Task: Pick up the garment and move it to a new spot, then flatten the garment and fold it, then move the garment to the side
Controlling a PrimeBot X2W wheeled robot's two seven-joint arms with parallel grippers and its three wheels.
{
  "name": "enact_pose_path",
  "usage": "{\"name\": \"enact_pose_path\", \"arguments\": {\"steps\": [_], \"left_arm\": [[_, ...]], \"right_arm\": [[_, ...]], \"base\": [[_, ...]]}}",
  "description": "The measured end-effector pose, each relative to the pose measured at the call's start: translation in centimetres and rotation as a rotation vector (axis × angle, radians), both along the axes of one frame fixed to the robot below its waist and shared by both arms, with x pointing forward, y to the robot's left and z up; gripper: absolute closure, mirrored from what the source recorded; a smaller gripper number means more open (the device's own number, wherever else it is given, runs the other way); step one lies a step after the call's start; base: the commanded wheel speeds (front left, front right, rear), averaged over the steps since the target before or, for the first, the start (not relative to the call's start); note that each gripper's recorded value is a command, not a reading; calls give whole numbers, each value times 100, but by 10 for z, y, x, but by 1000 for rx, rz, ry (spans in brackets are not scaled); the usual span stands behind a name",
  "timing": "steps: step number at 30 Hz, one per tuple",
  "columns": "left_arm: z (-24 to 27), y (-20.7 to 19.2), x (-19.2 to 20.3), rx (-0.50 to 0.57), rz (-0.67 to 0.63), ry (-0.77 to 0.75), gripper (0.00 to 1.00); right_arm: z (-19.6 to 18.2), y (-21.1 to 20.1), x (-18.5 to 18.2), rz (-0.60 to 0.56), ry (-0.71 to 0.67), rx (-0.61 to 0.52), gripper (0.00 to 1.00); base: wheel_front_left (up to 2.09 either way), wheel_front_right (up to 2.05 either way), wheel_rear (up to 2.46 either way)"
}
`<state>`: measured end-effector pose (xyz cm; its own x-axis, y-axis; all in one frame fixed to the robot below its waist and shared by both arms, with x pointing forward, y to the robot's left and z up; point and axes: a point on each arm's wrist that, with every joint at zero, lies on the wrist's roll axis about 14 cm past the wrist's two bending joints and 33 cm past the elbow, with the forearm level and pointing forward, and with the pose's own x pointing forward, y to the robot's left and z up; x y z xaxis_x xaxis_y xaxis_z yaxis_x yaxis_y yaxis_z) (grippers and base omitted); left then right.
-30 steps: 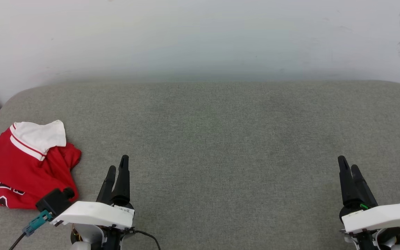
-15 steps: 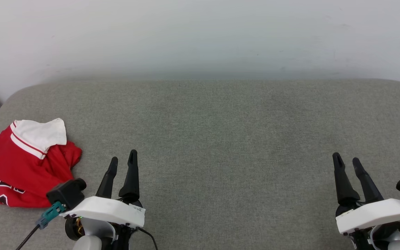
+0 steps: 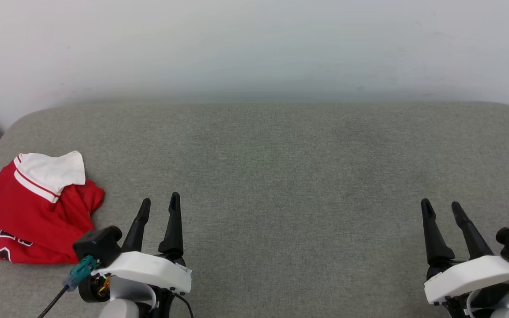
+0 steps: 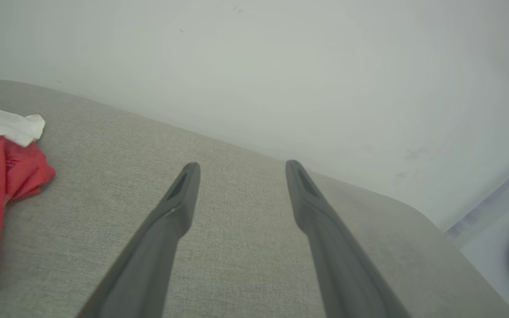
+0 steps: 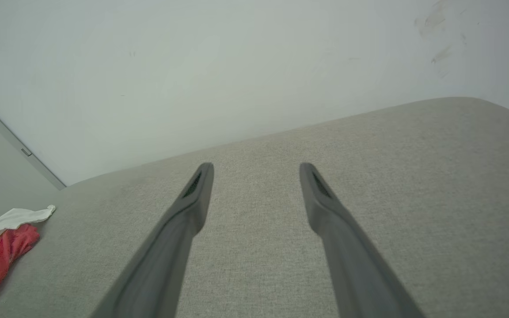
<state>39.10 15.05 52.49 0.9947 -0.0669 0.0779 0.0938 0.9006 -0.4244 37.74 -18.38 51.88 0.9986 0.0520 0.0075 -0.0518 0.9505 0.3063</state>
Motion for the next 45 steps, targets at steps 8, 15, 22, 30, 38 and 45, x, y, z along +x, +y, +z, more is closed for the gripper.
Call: {"name": "enact_pose_path", "arguments": {"steps": [8,15,22,30,38,45], "left_arm": [[1,-4,1,82,-7,-16,0],[2,-7,2,138,-13,-33,0],[1,-10,3,198,-18,-43,0],[-1,-13,5,254,-20,-49,0],[-1,-15,7,304,-21,-60,0],[0,-18,8,334,-28,-76,0]], "right_arm": [[2,3,1,7,-16,-86,0],[3,3,1,9,-24,-148,0],[5,3,1,8,-32,-207,0],[5,2,1,5,-43,-247,0],[5,-1,2,-4,-54,-278,0],[6,-5,3,-15,-68,-309,0]], "base": [[0,0,0],[0,0,0],[0,0,0],[0,0,0],[0,0,0],[0,0,0]]}}
